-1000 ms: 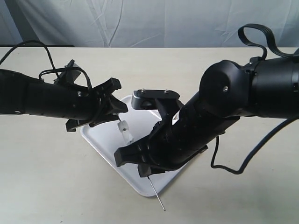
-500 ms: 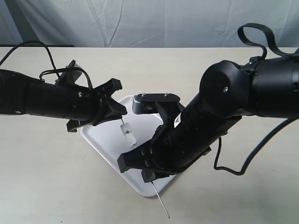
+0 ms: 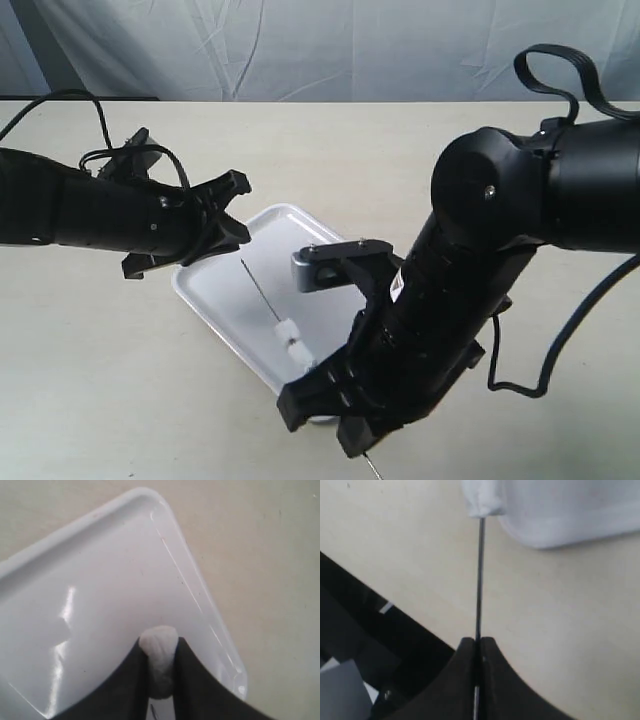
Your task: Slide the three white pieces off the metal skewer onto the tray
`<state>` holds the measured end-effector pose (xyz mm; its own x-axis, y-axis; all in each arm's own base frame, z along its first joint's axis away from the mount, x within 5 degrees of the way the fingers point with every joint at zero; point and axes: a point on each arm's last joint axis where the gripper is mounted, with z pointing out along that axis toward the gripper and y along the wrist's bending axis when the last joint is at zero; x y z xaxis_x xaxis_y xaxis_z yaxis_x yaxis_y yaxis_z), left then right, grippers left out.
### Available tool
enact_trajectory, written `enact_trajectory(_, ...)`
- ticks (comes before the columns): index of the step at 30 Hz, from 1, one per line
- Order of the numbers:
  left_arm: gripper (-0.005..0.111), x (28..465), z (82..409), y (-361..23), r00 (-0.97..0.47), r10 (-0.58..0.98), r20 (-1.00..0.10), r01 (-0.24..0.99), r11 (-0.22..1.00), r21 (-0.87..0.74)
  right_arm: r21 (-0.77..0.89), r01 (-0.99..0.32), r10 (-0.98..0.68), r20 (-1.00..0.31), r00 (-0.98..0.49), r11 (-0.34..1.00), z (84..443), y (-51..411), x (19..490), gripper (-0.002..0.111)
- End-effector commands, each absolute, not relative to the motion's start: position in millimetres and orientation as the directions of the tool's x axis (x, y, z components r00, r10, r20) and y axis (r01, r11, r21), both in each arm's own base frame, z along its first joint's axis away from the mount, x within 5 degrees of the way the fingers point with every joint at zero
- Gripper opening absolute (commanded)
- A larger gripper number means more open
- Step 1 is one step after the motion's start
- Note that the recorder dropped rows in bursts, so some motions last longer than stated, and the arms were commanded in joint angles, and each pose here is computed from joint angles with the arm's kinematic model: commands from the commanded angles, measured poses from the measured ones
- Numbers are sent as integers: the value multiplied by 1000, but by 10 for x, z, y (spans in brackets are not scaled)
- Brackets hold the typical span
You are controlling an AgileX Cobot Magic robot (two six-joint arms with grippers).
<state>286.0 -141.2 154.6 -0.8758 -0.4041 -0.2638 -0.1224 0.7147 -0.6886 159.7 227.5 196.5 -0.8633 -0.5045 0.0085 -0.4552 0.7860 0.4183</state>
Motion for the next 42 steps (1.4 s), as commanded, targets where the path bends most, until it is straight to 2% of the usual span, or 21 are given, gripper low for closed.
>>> enact_trajectory(1,13,2896,1547,-1397,-861,-426,-277,-140,723,-677,379,-472,-537,83,-840,796,2025,2166,1508,-1)
enact_trajectory(5,13,2888,1554,-1413,-867,-419,-268,-132,714,-688,212,-505,-538,143,-831,836,2135,1933,1472,-1)
enact_trajectory(8,15,2868,1561,-1452,-884,-398,-246,-113,691,-714,108,-498,-506,57,-861,860,2276,1803,1505,-1)
enact_trajectory(13,35,2851,1548,-1489,-899,-379,-219,-102,669,-736,67,-469,-467,-52,-883,880,2343,1776,1572,-1)
enact_trajectory(17,45,2828,1571,-1525,-913,-357,-199,-85,641,-763,89,-452,-443,-102,-891,888,2211,1898,1681,-1)
enact_trajectory(26,44,2789,1610,-1578,-932,-321,-169,-59,593,-803,157,-420,-388,-202,-899,894,1801,2200,1937,-1)
enact_trajectory(35,44,2780,1619,-1590,-936,-310,-166,-50,583,-811,320,-399,-319,-275,-907,859,1726,2406,1995,-1)
enact_trajectory(42,44,2780,1619,-1590,-937,-301,-178,-35,588,-808,371,-417,-317,-302,-899,830,1752,2461,1994,-1)
